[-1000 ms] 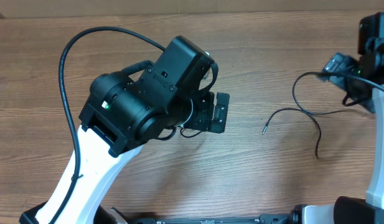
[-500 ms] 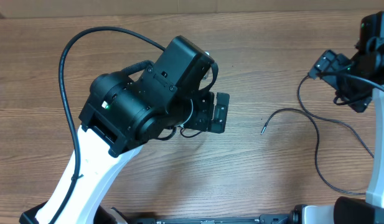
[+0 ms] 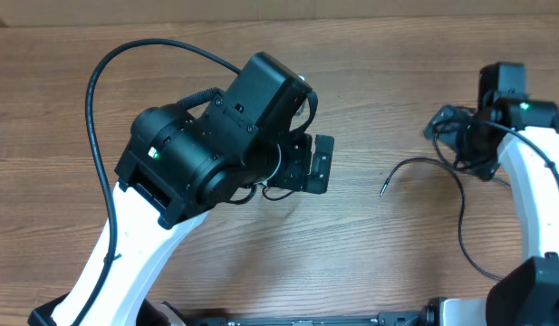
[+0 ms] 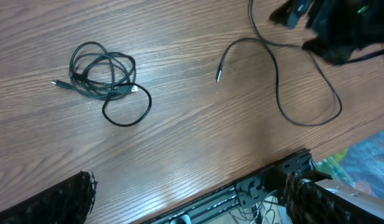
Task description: Untangle cables
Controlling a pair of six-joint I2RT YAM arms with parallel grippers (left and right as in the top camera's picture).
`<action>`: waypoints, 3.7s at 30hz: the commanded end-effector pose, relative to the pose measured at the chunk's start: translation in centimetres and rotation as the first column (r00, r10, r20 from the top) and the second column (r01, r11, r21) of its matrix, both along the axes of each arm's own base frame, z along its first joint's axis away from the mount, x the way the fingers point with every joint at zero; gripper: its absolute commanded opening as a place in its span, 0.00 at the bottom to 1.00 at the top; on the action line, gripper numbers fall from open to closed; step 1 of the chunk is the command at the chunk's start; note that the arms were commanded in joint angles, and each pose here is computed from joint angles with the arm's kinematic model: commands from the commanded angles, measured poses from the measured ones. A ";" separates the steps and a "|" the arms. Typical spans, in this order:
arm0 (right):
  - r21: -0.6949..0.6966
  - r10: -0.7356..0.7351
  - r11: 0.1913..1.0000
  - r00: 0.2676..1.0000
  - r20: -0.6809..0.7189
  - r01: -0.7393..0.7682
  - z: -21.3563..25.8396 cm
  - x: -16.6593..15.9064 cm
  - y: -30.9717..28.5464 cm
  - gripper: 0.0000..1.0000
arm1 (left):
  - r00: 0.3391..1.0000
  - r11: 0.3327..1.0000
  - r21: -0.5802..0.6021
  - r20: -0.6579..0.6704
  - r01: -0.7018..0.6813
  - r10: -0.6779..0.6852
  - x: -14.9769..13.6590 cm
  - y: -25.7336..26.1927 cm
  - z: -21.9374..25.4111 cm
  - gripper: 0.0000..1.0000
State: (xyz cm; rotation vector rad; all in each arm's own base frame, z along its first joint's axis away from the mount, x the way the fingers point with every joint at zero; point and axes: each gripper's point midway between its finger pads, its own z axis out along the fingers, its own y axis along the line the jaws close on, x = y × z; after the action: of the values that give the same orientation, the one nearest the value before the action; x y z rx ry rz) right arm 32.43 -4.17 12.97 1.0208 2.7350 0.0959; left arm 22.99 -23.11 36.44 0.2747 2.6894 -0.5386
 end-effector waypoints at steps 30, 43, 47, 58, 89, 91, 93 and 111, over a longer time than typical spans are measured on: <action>0.008 -0.811 0.563 0.554 -0.189 0.826 -2.7 -15.3 -17.7 1.00 | 1.000 1.000 0.012 -0.009 0.001 -0.001 0.2 0.0 -0.4 0.99; -0.195 -0.907 0.419 0.397 -0.142 0.887 -3.8 -18.8 -20.1 1.00 | 1.000 1.000 0.014 -0.006 0.000 0.000 0.3 0.0 -0.4 1.00; -0.230 -0.907 0.418 0.391 -0.155 0.879 -5.4 -19.8 -19.7 1.00 | 1.000 1.000 0.018 -0.003 0.007 -0.007 0.3 0.0 -0.4 1.00; -0.237 -0.904 0.419 0.381 -0.192 0.876 -7.7 -20.8 -18.4 1.00 | 0.999 0.999 0.031 0.013 0.042 -0.042 0.3 0.0 -0.4 1.00; 0.205 -0.802 0.579 0.596 -0.031 0.789 -12.1 -12.8 -16.4 0.04 | 0.999 0.998 0.035 0.017 0.051 -0.052 0.3 0.0 -0.4 0.99; 0.298 -0.779 0.607 0.626 0.040 0.737 -10.9 -10.1 -16.6 0.04 | 0.999 0.998 0.035 0.018 0.051 -0.051 0.3 0.0 -0.4 1.00; 0.368 -0.745 0.647 0.657 0.116 0.668 -9.4 -7.4 -16.5 0.04 | 0.999 0.998 0.034 0.018 0.051 -0.051 0.3 0.0 -0.4 1.00; 0.050 -0.313 0.942 0.814 0.489 0.332 10.2 6.7 -14.0 0.13 | 0.998 0.998 0.025 0.026 0.050 -0.051 0.5 -0.2 -0.3 0.99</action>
State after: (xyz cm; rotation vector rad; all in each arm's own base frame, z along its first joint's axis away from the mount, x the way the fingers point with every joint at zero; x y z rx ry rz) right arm 38.68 -17.33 20.67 1.3376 2.0745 0.3489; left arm 23.13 -23.23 36.55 0.3360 2.6673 -0.5297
